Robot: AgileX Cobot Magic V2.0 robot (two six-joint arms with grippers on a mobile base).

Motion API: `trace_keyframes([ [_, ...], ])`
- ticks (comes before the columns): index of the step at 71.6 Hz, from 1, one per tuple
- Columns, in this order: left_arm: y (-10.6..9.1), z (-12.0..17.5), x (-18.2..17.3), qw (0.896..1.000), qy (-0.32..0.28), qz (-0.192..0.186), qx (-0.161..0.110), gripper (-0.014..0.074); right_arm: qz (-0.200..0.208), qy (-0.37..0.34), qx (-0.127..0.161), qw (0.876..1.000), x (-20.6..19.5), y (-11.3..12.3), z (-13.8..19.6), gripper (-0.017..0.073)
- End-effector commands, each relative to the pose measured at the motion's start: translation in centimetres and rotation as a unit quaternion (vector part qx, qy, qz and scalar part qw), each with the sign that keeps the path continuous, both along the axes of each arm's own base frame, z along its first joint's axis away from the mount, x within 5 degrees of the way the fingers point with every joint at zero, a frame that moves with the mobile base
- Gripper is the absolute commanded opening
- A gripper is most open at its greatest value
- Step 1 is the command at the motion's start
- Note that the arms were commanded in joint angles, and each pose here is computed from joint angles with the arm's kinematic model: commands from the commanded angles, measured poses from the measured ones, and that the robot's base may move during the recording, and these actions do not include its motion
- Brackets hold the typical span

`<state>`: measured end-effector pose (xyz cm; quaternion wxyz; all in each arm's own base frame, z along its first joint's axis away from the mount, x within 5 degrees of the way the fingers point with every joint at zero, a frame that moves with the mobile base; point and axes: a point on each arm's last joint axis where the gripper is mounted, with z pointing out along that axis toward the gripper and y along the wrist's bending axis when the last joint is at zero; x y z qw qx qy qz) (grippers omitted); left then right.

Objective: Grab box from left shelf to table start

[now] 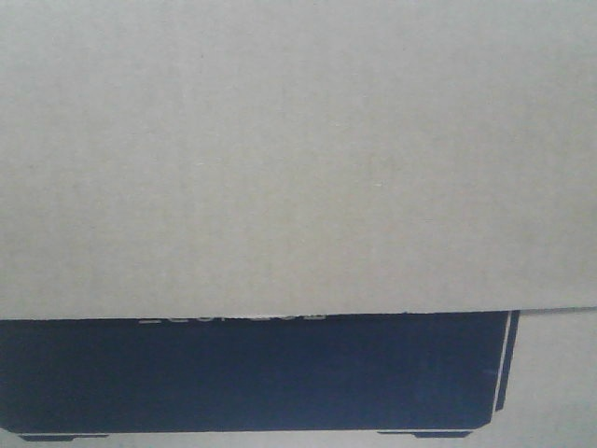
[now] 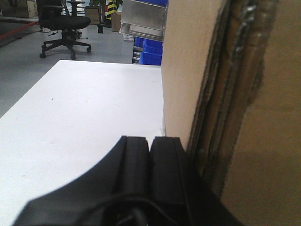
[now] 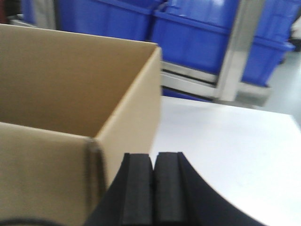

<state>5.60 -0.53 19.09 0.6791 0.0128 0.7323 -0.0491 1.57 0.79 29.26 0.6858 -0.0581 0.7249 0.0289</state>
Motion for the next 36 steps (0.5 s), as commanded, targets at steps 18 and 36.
trace_keyframes([
  [18, 0.1, 1.0, 0.0, 0.999, -0.054, 0.003, -0.008, -0.0097, -0.072, -0.071, -0.024, 0.995, 3.1, -0.8, -5.2, 0.0068],
  [36, 0.1, 1.0, 0.0, 0.999, -0.054, 0.003, -0.008, -0.0097, -0.076, -0.077, 0.032, 0.994, 3.9, -1.0, -8.2, 0.0068],
])
